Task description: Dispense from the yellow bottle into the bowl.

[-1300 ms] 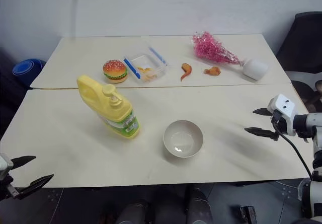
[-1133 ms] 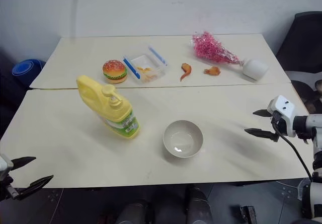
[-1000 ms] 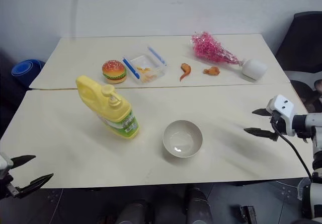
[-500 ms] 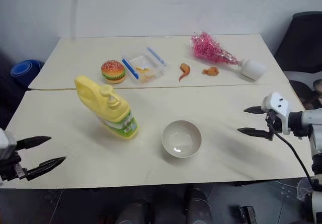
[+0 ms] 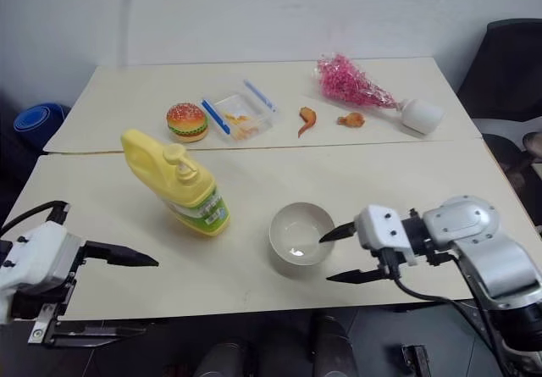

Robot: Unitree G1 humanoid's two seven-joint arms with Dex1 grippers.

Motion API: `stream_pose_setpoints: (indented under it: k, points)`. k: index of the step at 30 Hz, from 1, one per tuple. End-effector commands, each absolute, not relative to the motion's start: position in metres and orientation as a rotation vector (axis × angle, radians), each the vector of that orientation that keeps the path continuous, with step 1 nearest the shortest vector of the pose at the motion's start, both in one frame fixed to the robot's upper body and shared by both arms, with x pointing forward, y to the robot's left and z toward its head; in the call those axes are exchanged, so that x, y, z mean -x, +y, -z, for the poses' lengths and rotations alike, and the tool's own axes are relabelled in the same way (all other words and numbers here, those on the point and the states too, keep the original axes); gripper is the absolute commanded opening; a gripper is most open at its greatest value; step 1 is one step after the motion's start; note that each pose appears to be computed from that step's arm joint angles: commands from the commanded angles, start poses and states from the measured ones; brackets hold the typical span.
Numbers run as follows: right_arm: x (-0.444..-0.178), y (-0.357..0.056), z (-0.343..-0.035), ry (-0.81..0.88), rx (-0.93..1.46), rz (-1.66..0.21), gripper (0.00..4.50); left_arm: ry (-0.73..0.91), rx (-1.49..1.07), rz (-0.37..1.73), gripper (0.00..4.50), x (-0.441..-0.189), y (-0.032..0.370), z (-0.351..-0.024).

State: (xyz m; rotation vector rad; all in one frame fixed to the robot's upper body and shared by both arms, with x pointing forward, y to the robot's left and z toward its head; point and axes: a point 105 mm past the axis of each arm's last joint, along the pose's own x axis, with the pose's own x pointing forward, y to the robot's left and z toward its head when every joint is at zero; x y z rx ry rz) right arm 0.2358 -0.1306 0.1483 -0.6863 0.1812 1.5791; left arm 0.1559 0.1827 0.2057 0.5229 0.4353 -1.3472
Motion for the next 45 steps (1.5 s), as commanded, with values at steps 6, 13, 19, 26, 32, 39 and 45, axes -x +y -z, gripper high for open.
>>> stream_pose_setpoints:
  k: [6,13,19,26,32,39,45]
  points:
    - [-0.248,-0.114,-0.124,0.145,0.874,-1.590,2.44,0.416,-0.609,1.355,4.50,-0.163,0.177,-0.198]
    - [-0.259,-0.107,-0.105,0.147,0.917,-1.581,2.44,0.392,-0.612,1.341,4.50,-0.166,0.173,-0.199]
    - [-0.265,-0.107,-0.093,0.168,0.928,-1.582,2.25,0.379,-0.610,1.335,4.50,-0.168,0.172,-0.202]
    - [-0.268,-0.107,-0.091,0.160,0.917,-1.575,0.04,0.363,-0.617,1.321,4.50,-0.172,0.173,-0.204]
    - [-0.267,-0.106,-0.099,0.113,0.913,-1.559,0.04,0.317,-0.570,1.310,4.50,-0.177,0.168,-0.211]
    - [-0.267,-0.096,-0.156,0.037,0.886,-1.635,0.04,0.129,-0.390,1.285,4.50,-0.187,0.168,-0.280]
    - [-0.271,-0.070,-0.200,0.029,0.892,-1.680,0.00,0.034,-0.403,1.171,3.30,-0.207,0.195,-0.336]
